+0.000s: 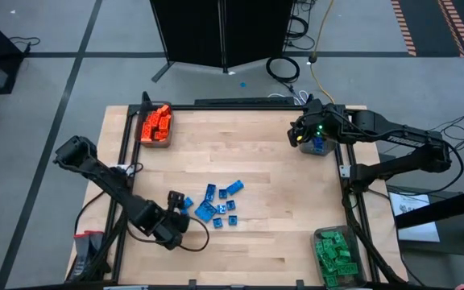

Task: Sort blocks
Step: Put the blue game piece into the top right black bin

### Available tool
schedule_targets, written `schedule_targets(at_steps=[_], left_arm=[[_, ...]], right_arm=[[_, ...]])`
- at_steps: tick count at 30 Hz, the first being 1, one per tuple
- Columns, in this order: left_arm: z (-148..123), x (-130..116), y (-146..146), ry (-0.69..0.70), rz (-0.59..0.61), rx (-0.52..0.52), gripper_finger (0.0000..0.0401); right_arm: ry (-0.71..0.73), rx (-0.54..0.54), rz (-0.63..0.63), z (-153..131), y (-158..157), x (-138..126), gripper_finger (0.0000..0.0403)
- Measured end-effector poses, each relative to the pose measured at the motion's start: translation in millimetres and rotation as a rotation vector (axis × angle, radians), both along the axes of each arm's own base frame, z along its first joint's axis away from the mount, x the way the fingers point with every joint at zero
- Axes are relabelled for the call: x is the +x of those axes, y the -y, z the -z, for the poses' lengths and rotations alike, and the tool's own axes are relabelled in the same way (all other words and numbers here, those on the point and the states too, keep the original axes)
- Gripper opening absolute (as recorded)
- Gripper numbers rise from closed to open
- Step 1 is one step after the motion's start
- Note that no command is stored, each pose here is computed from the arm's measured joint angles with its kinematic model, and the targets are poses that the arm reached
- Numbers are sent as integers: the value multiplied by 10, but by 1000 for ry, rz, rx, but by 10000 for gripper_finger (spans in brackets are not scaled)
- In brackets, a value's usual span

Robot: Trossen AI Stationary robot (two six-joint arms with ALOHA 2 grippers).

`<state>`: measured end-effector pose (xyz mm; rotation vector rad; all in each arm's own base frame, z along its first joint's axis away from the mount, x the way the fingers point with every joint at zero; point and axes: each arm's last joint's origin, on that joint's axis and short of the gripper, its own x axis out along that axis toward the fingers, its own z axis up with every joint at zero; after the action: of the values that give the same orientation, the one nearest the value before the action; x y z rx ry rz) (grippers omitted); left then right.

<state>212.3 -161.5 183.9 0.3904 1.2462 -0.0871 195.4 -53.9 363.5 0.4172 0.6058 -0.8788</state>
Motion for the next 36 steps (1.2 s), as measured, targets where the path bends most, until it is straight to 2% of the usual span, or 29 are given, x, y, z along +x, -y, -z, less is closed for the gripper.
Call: schedule_targets(at_steps=[5,8,15,22,28,33,36], left_arm=[[160,-28,-89,20,-3,49,314],[239,-36,-134,15,38,63,291],[371,-49,-268,-39,61,59,186],[394,14,-359,-24,8,16,87],[234,134,-338,-25,-139,-74,86],[-75,328,-288,55,-261,-149,86],[-338,480,-248,151,-301,-198,86]], right_arm=[[8,7,9,1,0,0,174],[12,10,13,1,0,0,174],[26,22,29,1,0,0,174],[43,39,50,2,0,-1,174],[61,66,33,1,-23,12,174],[76,68,-50,-15,-110,56,174],[102,63,-84,-35,-171,87,174]])
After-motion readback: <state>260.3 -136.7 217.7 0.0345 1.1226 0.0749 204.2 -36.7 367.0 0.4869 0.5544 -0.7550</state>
